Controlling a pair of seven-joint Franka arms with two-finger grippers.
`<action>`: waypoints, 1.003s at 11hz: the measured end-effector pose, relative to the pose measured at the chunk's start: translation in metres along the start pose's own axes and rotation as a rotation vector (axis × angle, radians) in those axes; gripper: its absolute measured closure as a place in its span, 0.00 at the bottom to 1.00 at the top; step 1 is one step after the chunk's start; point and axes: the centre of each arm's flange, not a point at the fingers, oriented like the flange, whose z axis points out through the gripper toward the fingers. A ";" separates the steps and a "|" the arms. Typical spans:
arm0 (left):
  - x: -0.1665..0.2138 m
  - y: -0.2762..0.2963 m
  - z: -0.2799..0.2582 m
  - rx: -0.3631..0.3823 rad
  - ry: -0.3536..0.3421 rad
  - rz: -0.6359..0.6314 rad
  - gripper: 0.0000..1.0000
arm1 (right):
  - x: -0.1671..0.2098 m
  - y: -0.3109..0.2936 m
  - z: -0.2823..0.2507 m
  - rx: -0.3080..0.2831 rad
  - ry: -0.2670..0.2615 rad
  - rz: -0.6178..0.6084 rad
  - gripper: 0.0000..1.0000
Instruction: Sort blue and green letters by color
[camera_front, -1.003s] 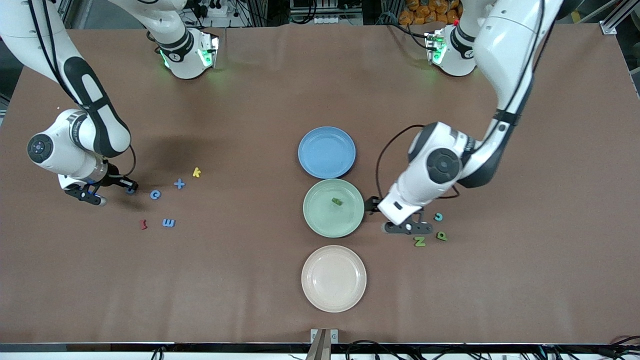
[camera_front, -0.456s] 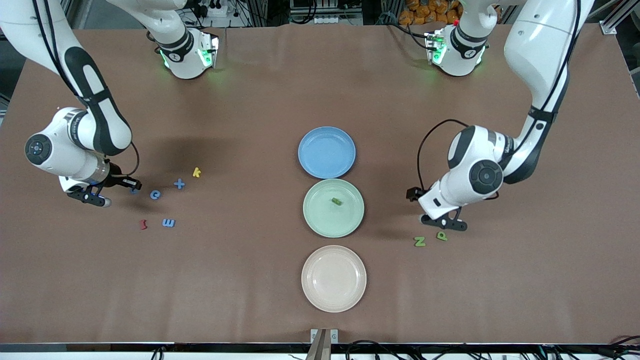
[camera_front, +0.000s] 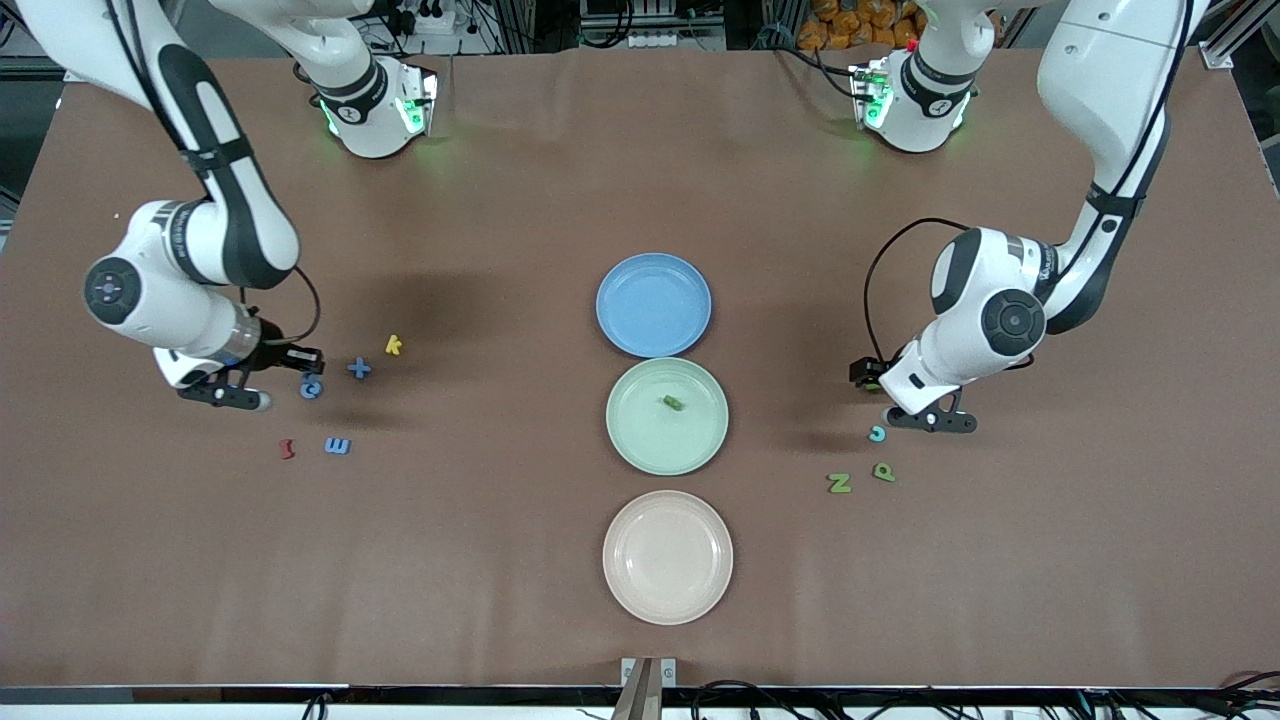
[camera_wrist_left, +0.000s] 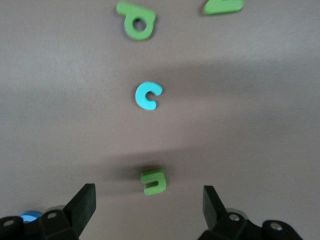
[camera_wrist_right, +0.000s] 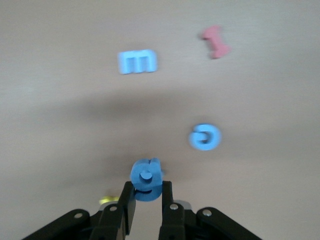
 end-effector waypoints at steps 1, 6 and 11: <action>-0.004 0.000 0.011 -0.004 -0.004 -0.040 0.11 | -0.004 -0.025 0.000 0.000 0.000 -0.015 0.74; -0.011 0.027 0.022 0.003 -0.005 -0.137 0.22 | -0.048 -0.162 0.007 -0.016 -0.002 -0.064 0.74; -0.010 0.020 0.037 0.046 0.009 -0.135 0.29 | -0.117 -0.307 0.018 0.025 -0.016 -0.142 0.74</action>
